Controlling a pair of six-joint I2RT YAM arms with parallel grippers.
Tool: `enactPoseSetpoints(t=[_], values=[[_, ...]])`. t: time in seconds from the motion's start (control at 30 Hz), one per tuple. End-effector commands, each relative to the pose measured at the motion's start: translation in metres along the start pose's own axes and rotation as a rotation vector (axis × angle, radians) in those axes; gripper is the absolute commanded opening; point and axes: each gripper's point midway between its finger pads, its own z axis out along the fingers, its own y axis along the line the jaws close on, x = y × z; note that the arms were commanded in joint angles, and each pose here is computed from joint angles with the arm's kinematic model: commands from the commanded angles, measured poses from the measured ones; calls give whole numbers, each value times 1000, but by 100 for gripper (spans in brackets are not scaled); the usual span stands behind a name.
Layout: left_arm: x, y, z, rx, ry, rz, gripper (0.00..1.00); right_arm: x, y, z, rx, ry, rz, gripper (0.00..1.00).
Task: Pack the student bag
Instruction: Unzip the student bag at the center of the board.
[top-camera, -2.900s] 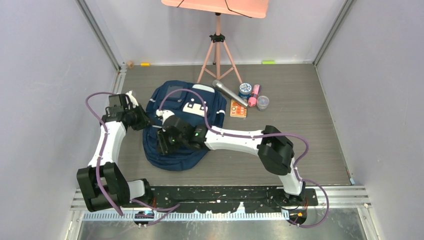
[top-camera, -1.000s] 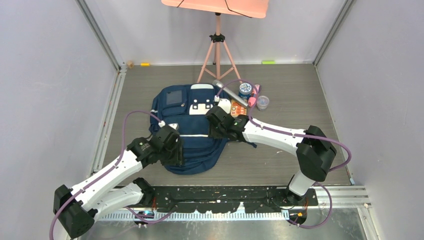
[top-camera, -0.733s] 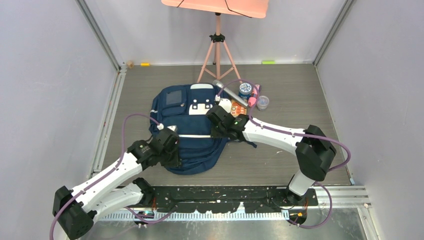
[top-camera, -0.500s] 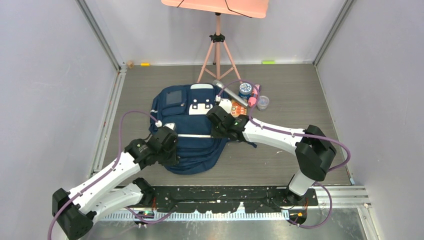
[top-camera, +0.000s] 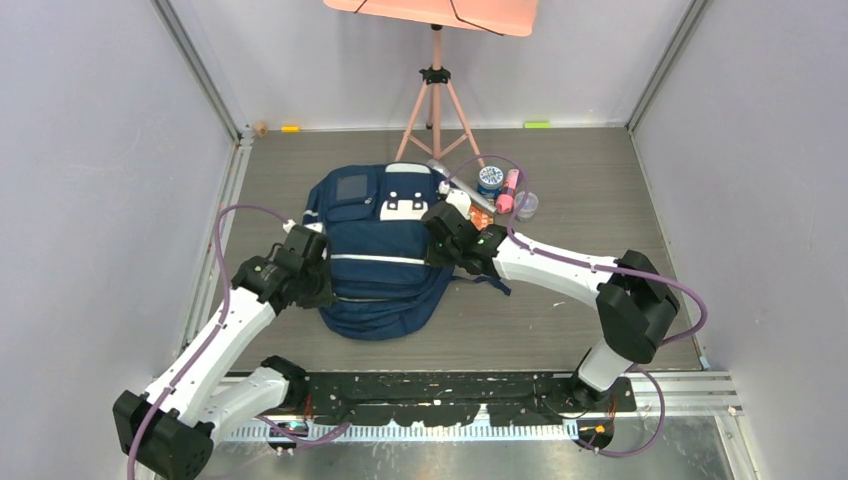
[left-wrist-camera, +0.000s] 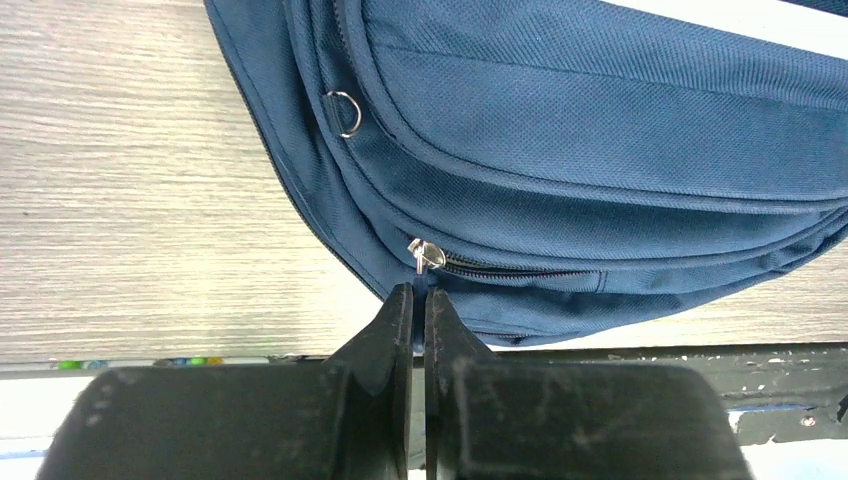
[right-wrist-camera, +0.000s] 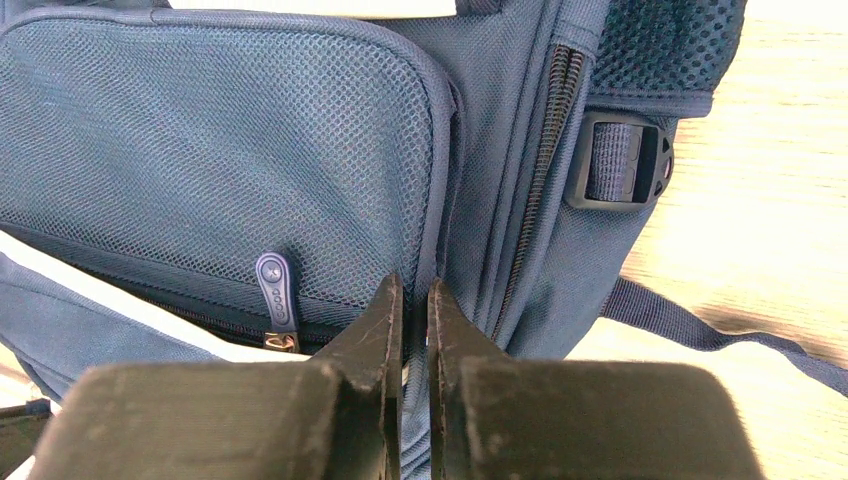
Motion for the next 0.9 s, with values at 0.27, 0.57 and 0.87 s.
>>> enactPoseSetpoints(t=[0.27,0.57,0.87], values=[[-58,40,-3,-150,-136,-57,0,-60,-24,-17,38,-160,-2,0],[-87,54,16,-139,-161,-73,0,-64,-16,-15,-37,-127,-30,0],[-126,63,27,-133,-211,27,0,-61,0,-16,-114,-89,-72,0]])
